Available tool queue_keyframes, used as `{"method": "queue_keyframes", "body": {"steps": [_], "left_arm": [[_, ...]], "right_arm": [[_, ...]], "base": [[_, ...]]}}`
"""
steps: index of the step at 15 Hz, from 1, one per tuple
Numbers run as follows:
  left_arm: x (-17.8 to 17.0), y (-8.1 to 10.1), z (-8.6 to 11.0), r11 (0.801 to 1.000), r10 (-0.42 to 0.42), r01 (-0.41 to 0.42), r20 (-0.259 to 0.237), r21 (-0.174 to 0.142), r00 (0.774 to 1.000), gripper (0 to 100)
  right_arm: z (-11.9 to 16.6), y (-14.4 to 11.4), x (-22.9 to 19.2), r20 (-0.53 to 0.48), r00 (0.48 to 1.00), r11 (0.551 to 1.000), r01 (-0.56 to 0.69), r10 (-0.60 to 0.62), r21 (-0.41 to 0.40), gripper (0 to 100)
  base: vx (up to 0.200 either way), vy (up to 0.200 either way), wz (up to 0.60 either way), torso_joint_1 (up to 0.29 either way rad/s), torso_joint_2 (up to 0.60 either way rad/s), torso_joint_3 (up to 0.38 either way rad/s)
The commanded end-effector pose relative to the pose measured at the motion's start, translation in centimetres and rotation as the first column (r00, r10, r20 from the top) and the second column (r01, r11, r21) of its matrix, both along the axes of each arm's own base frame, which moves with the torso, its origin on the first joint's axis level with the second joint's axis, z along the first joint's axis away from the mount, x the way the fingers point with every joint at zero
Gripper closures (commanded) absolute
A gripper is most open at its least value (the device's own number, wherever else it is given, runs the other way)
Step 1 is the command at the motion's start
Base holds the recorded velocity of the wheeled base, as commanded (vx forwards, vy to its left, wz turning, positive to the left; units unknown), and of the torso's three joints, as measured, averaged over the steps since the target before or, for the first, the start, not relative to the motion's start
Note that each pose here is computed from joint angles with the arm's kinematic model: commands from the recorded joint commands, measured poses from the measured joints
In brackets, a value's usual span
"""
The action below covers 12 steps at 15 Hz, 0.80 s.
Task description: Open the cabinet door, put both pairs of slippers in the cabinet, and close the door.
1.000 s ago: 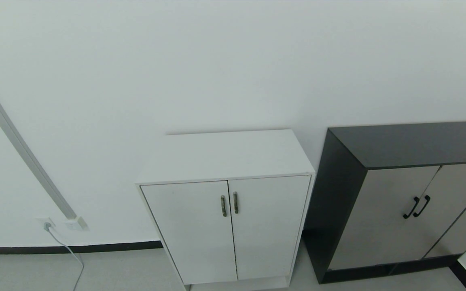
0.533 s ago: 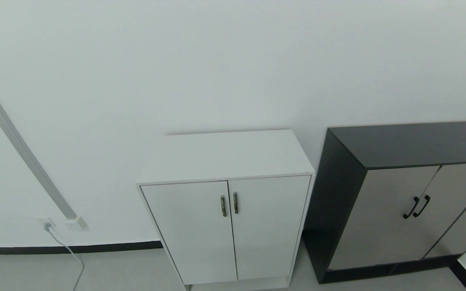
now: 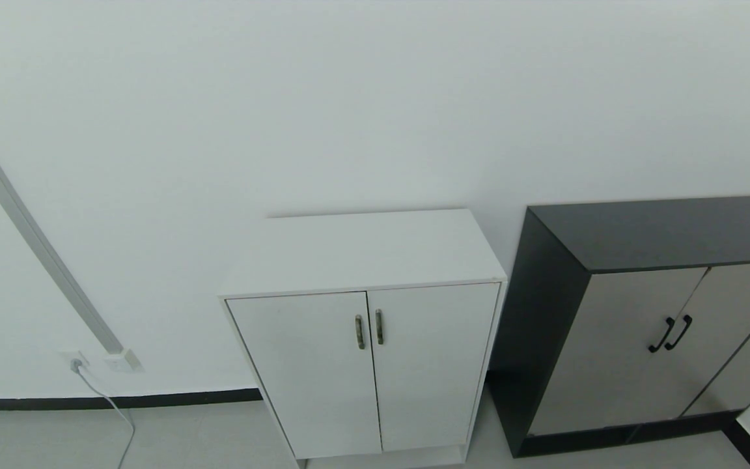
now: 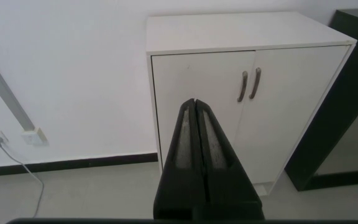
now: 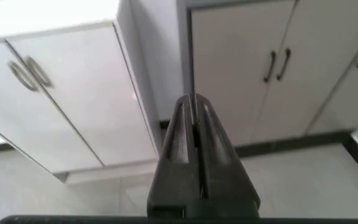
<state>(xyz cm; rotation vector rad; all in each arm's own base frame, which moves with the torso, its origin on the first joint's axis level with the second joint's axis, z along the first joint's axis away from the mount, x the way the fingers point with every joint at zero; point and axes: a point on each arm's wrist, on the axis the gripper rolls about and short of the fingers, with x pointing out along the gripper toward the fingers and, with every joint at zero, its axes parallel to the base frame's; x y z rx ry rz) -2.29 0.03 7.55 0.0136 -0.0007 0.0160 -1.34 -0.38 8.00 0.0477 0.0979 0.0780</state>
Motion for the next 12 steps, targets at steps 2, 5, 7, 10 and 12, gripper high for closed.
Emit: {"method": "queue_keyframes", "body": {"steps": [2,5,7,10,12], "left_arm": [[0.01,0.0,0.0,1.0,0.002,-0.002,-0.001,-0.003,1.0,100],[0.01,0.0,0.0,1.0,0.001,-0.001,-0.001,-0.003,1.0,100],[0.01,0.0,0.0,1.0,0.001,-0.001,-0.001,-0.003,1.0,100],[0.01,0.0,0.0,1.0,0.002,-0.002,-0.001,-0.001,1.0,100],[0.01,0.0,0.0,1.0,0.002,-0.002,-0.001,-0.001,1.0,100]], "right_arm": [[-0.24,0.07,-0.17,0.001,0.999,0.998,-0.042,0.043,-0.036,100],[-0.29,0.26,-0.33,0.02,0.994,0.993,0.111,-0.11,-0.041,100],[-0.44,0.28,-0.91,0.094,0.989,0.992,0.12,-0.116,-0.034,100],[-0.45,0.28,-0.94,0.098,0.988,0.992,0.121,-0.118,-0.027,100],[-0.45,0.28,-0.94,0.098,0.988,0.992,0.12,-0.117,-0.025,100]], "base": [[0.0,0.0,0.0,0.0,0.0,0.0],[0.0,0.0,0.0,0.0,0.0,0.0],[0.0,0.0,0.0,0.0,0.0,0.0],[0.0,0.0,0.0,0.0,0.0,0.0],[0.0,0.0,0.0,0.0,0.0,0.0]]}}
